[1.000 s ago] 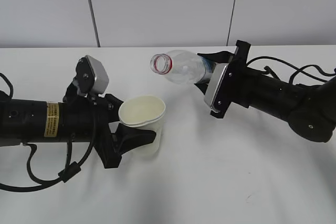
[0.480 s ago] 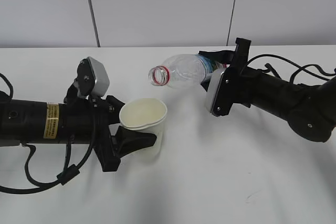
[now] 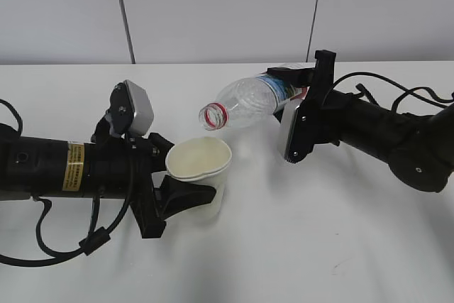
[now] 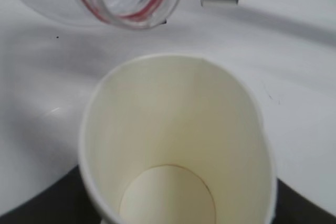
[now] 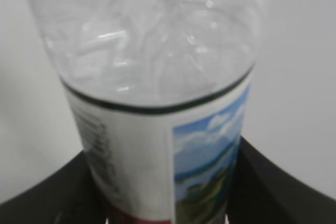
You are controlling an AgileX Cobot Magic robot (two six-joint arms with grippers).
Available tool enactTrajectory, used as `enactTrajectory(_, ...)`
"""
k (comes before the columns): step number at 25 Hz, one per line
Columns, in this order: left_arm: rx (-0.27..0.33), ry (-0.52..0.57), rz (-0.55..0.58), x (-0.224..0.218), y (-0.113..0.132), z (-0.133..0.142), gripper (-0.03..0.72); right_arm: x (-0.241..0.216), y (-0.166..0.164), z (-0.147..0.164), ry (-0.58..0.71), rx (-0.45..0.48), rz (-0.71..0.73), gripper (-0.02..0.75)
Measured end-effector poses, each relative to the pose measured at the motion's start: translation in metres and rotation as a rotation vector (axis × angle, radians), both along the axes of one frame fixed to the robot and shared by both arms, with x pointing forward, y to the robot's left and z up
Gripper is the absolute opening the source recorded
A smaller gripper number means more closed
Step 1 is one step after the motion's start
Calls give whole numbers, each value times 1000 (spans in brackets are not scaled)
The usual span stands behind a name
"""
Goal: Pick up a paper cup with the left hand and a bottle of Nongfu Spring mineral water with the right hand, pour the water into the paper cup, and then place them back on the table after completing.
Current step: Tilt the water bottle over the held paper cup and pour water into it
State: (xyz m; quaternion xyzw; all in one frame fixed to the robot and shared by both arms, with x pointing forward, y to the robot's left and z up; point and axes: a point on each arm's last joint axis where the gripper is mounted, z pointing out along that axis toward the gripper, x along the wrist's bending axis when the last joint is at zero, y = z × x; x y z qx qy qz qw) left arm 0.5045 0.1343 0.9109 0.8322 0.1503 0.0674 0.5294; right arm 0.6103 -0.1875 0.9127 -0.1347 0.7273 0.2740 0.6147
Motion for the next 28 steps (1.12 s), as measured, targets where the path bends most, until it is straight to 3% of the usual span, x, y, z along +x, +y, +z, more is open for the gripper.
enactTrajectory(22, 24, 0, 4, 0, 1, -2, 422, 0, 0, 2, -98, -104, 10, 421)
enactTrajectory(28, 71, 1, 17, 1, 3, -5, 422, 0, 1, 6, -134, -100, 15, 421)
